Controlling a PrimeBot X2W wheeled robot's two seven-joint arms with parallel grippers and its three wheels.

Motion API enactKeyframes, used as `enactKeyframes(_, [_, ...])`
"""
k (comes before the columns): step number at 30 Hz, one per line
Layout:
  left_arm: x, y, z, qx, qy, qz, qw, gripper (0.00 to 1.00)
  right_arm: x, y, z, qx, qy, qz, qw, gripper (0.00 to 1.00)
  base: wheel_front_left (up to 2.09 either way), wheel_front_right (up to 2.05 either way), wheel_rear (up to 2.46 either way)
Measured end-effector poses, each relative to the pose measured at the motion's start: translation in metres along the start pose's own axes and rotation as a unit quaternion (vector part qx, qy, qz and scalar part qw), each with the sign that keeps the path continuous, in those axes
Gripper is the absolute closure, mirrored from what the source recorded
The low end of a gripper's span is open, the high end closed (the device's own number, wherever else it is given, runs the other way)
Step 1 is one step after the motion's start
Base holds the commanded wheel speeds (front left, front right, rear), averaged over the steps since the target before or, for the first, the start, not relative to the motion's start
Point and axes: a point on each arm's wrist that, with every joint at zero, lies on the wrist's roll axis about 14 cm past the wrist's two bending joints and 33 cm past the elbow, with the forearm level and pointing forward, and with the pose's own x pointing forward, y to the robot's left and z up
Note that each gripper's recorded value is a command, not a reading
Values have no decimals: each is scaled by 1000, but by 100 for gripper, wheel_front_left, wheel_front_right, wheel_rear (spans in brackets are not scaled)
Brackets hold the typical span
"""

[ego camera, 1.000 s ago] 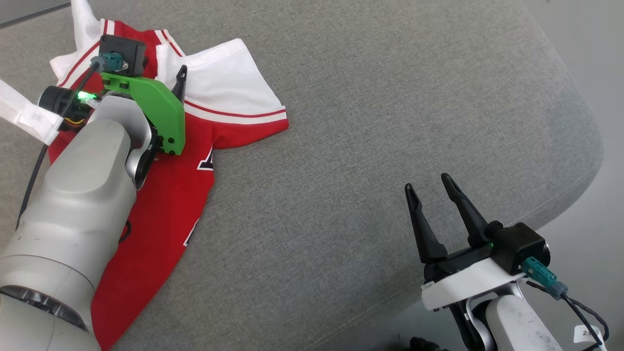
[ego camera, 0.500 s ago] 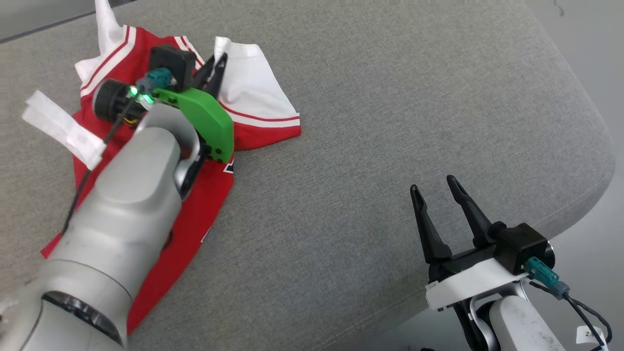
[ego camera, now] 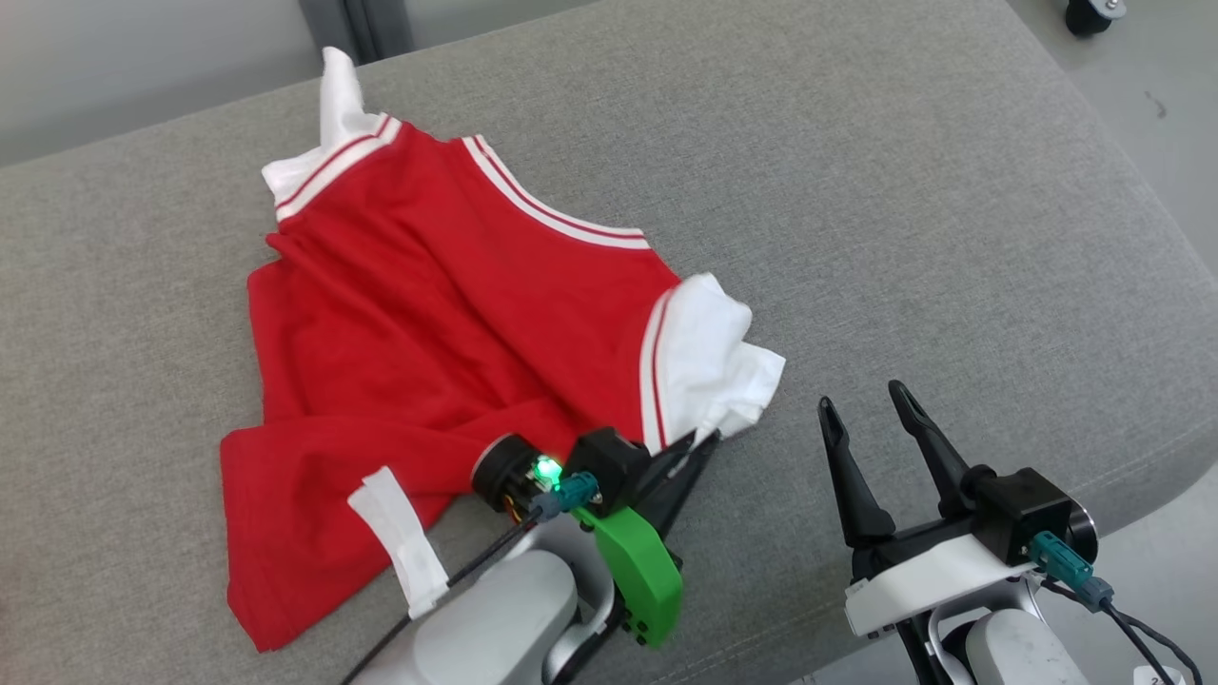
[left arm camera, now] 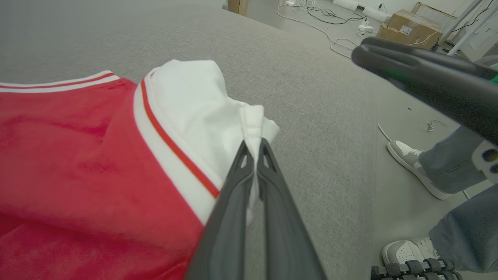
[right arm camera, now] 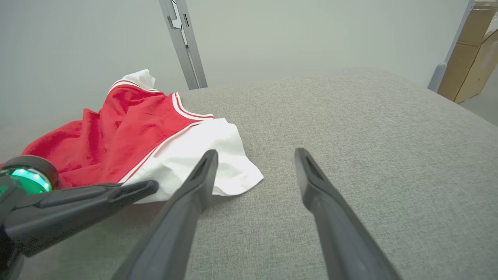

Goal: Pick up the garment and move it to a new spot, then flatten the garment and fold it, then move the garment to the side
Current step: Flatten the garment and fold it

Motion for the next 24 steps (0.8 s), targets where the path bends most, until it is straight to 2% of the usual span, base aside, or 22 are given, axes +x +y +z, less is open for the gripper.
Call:
enactKeyframes(1, [-1, -6, 0, -7, -3, -2, 1000, 68, 0, 1, 1, 0, -1, 1, 1000, 0, 0, 0, 0])
enactKeyframes(2, [-2, -9, -2, -15, -4, 2, 1000, 0, 1, 2, 2, 1, -3, 4, 1000, 0, 0, 0, 0])
enactKeyframes(6, [-10, -18, -11, -32, 1, 4, 999, 0, 1, 5, 4, -1, -7, 8, 1000, 0, 0, 0, 0])
enactKeyframes(9, [-10, -20, 7, -57, -32, 9, 998, 0, 0, 3, 5, -2, -9, 7, 1000, 0, 0, 0, 0])
enactKeyframes(12, [-18, -3, 28, -72, -70, 42, 994, 0, -3, 2, 4, -4, -7, 4, 1000, 0, 0, 0, 0])
enactKeyframes(15, [-41, 36, 39, -73, -94, 115, 986, 0, -6, 2, 4, -3, -8, 4, 1000, 0, 0, 0, 0])
enactKeyframes(19, [-90, 100, 31, -77, -85, 237, 965, 0, -7, 6, 7, -1, -13, 10, 1000, 0, 0, 0, 0])
enactKeyframes(21, [-123, 137, 27, -78, -73, 306, 946, 0, -7, 10, 6, 0, -12, 16, 1000, 0, 0, 0, 0])
enactKeyframes(24, [-164, 173, 13, -112, -51, 377, 918, 0, -4, 14, 6, 1, -12, 23, 1000, 0, 0, 0, 0])
